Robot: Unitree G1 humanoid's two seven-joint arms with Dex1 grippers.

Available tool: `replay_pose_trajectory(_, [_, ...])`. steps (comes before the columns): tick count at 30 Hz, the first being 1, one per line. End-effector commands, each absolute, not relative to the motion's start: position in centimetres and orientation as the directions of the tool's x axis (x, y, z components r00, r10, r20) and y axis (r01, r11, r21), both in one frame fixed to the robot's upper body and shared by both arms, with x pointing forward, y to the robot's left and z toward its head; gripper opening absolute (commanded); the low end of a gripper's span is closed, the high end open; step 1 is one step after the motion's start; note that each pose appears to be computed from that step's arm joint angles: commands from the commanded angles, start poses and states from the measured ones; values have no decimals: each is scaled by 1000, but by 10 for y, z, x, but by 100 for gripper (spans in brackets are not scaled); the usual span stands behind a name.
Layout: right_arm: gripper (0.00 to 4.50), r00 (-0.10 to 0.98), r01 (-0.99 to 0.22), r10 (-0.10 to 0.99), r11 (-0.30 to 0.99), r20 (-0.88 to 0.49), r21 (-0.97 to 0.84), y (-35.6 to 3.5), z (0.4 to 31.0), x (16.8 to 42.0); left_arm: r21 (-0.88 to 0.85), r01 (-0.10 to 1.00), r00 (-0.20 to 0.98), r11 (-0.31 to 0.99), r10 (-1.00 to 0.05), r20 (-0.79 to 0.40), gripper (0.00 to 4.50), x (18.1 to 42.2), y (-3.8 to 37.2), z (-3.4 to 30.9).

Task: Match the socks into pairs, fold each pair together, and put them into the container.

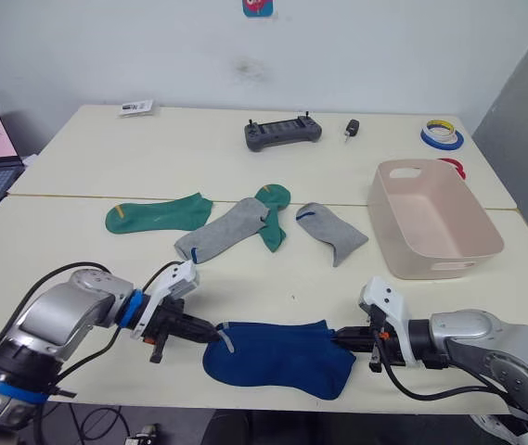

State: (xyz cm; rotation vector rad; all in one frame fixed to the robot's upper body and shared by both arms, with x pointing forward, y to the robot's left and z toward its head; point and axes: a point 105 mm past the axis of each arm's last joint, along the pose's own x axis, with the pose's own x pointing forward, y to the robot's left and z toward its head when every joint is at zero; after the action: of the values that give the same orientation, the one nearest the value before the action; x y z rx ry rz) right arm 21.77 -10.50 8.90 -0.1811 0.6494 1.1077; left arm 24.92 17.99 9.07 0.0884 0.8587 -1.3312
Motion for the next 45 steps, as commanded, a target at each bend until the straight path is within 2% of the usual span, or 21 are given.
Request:
replay_pose_trajectory(1, [8, 302, -884, 781, 445, -547, 147, -101, 95, 218, -395, 879, -28, 268, -796, -604, 0, 255, 180, 93])
replay_pose_trajectory(11, [8, 346, -873, 775, 472, -529, 121, -96, 96, 225, -390, 878, -40, 276, -771, -636, 0, 258, 181, 84])
replay_pose_trajectory(21, [8, 354, -870, 767, 480, -535, 112, -92, 91, 231, -355, 870, 42, 343, -768, -639, 0, 276, 184, 88])
replay_pose_trajectory(34, [8, 374, -863, 759, 495, -533, 100, -91, 91, 238, -381, 862, 20, 333, -775, -632, 0, 272, 184, 82])
replay_pose_trajectory(35, [48, 378, -863, 759, 496, -530, 96, -91, 92, 239, -381, 859, 34, 343, -779, -626, 0, 273, 184, 83])
replay_pose_trajectory(36, [68, 380, -863, 759, 497, -528, 94, -91, 92, 239, -379, 856, 44, 351, -781, -623, 0, 275, 184, 83])
replay_pose_trajectory(39, [168, 395, -858, 758, 506, -519, 87, -92, 95, 241, -366, 853, 78, 373, -783, -617, 63, 279, 186, 85])
replay_pose_trajectory(43, [312, 409, -854, 759, 513, -507, 80, -95, 98, 241, -352, 855, 101, 381, -788, -608, 180, 278, 190, 89])
replay_pose_trajectory(45, [384, 428, -850, 760, 523, -490, 70, -99, 103, 242, -323, 854, 153, 409, -789, -595, 242, 279, 195, 95])
